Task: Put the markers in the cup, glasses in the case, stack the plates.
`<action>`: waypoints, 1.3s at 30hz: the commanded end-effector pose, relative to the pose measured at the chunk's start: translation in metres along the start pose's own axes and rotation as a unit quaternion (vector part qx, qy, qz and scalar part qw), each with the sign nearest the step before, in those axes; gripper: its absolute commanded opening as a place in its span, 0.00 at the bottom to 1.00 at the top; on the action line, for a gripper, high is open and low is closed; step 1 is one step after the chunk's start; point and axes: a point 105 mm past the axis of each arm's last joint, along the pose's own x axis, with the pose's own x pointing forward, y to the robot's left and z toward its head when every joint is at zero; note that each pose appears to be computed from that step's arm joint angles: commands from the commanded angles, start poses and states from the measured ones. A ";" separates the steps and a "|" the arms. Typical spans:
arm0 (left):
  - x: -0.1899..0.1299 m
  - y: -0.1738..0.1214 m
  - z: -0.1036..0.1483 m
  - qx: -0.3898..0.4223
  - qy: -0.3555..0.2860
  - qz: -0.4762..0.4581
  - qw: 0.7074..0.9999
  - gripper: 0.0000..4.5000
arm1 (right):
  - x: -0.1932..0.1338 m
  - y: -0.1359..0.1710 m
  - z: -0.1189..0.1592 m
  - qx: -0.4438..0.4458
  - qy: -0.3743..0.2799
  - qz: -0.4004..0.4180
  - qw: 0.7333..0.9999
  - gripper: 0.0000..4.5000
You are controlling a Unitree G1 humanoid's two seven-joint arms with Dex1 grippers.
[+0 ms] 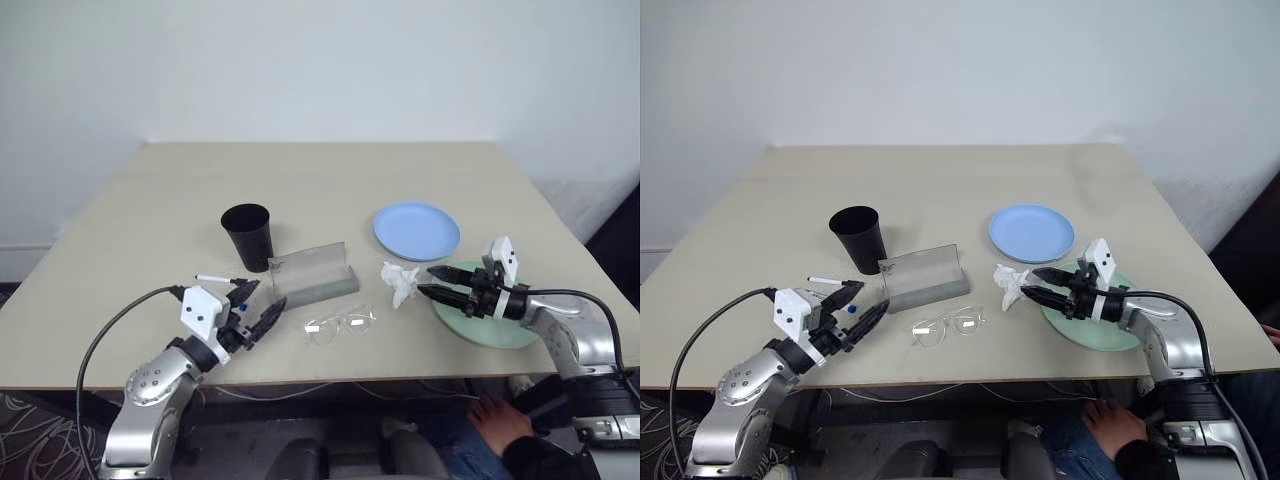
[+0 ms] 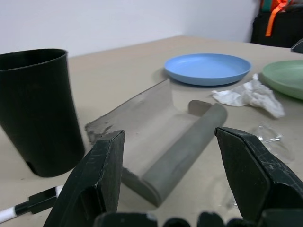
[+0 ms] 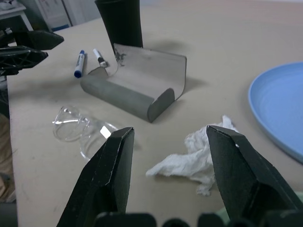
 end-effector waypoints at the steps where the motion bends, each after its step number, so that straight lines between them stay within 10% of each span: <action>1: 0.002 -0.005 0.013 0.010 -0.025 -0.008 1.000 0.71 | -0.002 -0.002 0.028 -0.034 -0.021 0.000 0.999 0.59; 39: 0.030 -0.002 -0.002 0.026 -0.013 -0.072 0.997 0.71 | -0.018 0.001 0.009 -0.061 -0.006 -0.100 0.993 0.59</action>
